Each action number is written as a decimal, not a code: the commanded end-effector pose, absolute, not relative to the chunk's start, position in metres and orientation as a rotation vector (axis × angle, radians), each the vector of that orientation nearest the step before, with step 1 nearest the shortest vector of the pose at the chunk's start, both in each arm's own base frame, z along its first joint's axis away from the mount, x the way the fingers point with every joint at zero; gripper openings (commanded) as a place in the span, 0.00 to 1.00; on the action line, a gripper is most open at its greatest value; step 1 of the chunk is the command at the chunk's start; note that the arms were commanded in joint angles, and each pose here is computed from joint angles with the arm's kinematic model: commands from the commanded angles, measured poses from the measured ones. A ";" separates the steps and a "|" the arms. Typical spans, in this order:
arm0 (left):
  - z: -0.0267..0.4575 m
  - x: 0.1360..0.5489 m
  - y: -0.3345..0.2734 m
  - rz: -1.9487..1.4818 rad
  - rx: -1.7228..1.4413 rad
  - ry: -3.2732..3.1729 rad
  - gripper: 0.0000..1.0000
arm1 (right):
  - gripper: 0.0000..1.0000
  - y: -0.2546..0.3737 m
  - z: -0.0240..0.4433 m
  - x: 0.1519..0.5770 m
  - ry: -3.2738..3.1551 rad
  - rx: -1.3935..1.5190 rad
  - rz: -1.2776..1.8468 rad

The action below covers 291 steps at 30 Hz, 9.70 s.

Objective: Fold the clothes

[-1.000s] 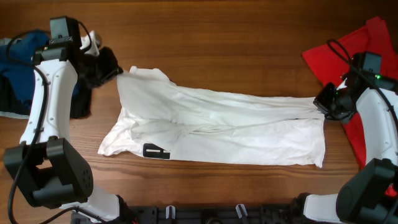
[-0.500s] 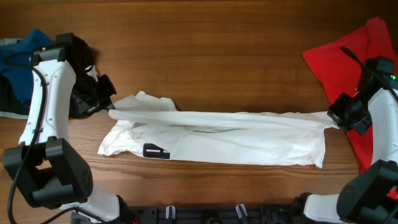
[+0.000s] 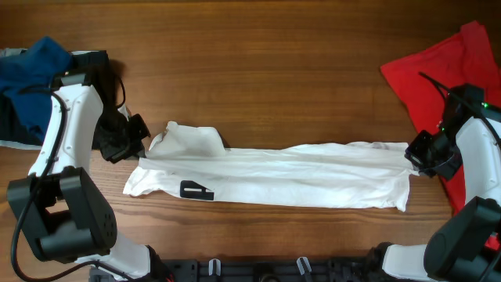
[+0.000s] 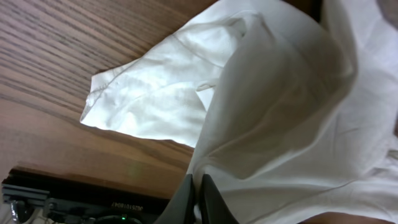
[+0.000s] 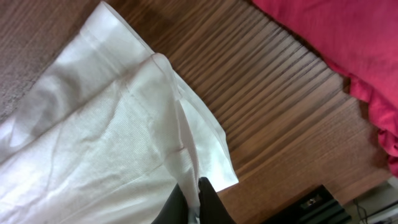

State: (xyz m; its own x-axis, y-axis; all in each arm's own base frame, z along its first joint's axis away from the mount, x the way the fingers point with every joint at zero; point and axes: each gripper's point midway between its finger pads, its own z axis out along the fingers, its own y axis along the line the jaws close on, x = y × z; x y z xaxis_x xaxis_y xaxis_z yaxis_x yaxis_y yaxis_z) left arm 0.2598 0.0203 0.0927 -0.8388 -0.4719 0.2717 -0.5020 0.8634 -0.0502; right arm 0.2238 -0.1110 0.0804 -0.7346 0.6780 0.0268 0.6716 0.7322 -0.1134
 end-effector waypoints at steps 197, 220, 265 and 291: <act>0.078 0.252 -0.142 -0.442 -0.001 -3.093 0.04 | 0.58 -0.081 0.057 0.218 -2.869 -1.032 -0.101; 0.063 0.274 0.008 -0.519 0.581 -2.918 0.24 | 0.59 -0.082 0.057 0.221 -2.879 -1.035 -0.101; 0.077 0.318 0.042 -0.228 1.107 -3.140 0.04 | 0.59 -0.081 0.057 0.219 -2.875 -1.033 -0.099; 0.075 0.275 0.062 -0.252 1.210 -2.925 0.11 | 0.58 -0.083 0.057 0.220 -2.879 -1.035 -0.084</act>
